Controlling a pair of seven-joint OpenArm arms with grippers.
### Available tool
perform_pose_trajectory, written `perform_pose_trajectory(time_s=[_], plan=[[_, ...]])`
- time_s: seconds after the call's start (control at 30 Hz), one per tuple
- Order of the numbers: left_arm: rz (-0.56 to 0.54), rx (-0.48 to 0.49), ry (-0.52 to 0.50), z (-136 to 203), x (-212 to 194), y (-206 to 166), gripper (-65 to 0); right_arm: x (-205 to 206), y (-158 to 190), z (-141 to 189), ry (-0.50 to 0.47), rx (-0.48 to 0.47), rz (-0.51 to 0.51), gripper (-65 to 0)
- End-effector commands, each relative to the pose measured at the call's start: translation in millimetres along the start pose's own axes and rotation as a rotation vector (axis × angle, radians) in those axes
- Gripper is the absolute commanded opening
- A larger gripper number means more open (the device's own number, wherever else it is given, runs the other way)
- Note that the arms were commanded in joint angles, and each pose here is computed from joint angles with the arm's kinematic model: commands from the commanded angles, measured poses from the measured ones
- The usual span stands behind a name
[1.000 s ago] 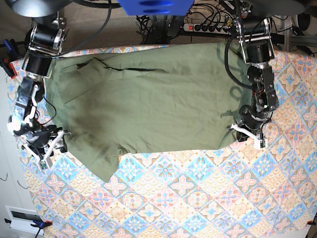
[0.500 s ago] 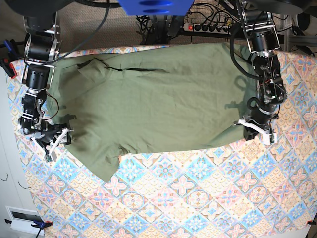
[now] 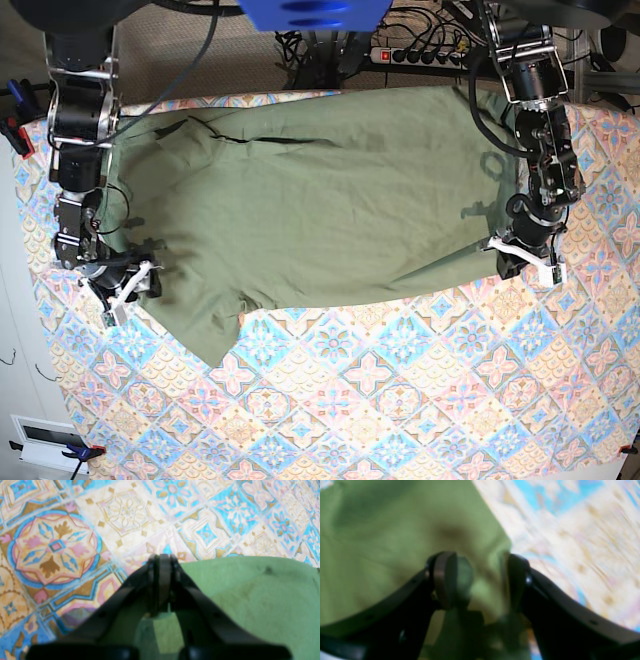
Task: Layout the t-shirt on the table in an organized manner, then fold the t-shirt properly
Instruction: 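Grasp the t-shirt's side edge with both grippers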
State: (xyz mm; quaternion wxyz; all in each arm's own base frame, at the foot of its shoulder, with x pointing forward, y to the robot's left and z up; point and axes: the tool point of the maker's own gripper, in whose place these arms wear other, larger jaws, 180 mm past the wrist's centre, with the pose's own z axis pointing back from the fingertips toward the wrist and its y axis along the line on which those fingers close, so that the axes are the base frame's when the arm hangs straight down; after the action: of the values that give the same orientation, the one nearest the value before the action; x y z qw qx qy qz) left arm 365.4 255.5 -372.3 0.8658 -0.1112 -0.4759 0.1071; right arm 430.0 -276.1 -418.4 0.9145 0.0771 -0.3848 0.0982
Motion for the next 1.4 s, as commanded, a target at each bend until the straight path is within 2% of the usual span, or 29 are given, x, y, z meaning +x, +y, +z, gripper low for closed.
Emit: perform_pose_trajectory(time_s=[0.0,0.13,0.3,0.6,0.67,1.0,1.2,1.3,1.37], plan=[[-0.013,-0.009,-0.061,2.4,22.7,-0.9,-65.0,23.9,-15.5,7.1,-0.063,-0.026,-0.001,-33.6],[-0.013,-0.008,-0.060,2.5,22.0,-0.7,-65.0,7.9,-17.1,2.7,-0.063,-0.024,-0.044,-33.6],[-0.013,-0.008,-0.060,2.5,22.0,-0.7,-65.0,16.1,-18.3,3.6,-0.114,-0.027,-0.054,-33.8],[-0.011,-0.010,-0.060,2.2,21.3,-1.6,-65.0,36.6,-36.5,20.3,-0.154,-0.064,0.001,-33.9],[-0.012,-0.009,-0.059,2.2,21.3,-1.5,-65.0,36.3,-45.0,25.4,-0.152,-0.080,0.006,-33.9],[-0.011,-0.010,-0.059,2.0,20.9,-2.0,-65.0,32.1,-43.8,23.8,-0.139,-0.077,0.010,-33.9],[-0.011,-0.010,-0.059,2.0,20.9,-2.0,-65.0,-9.4,-47.2,17.5,-0.051,-0.079,-0.063,-33.9],[-0.011,-0.010,-0.059,2.0,20.9,-2.0,-65.0,-8.0,-46.5,17.1,-0.059,-0.077,-0.063,-34.1],[-0.011,-0.010,-0.059,2.0,20.9,-2.0,-65.0,-6.9,-46.6,17.1,-0.065,-0.078,-0.062,-36.8]])
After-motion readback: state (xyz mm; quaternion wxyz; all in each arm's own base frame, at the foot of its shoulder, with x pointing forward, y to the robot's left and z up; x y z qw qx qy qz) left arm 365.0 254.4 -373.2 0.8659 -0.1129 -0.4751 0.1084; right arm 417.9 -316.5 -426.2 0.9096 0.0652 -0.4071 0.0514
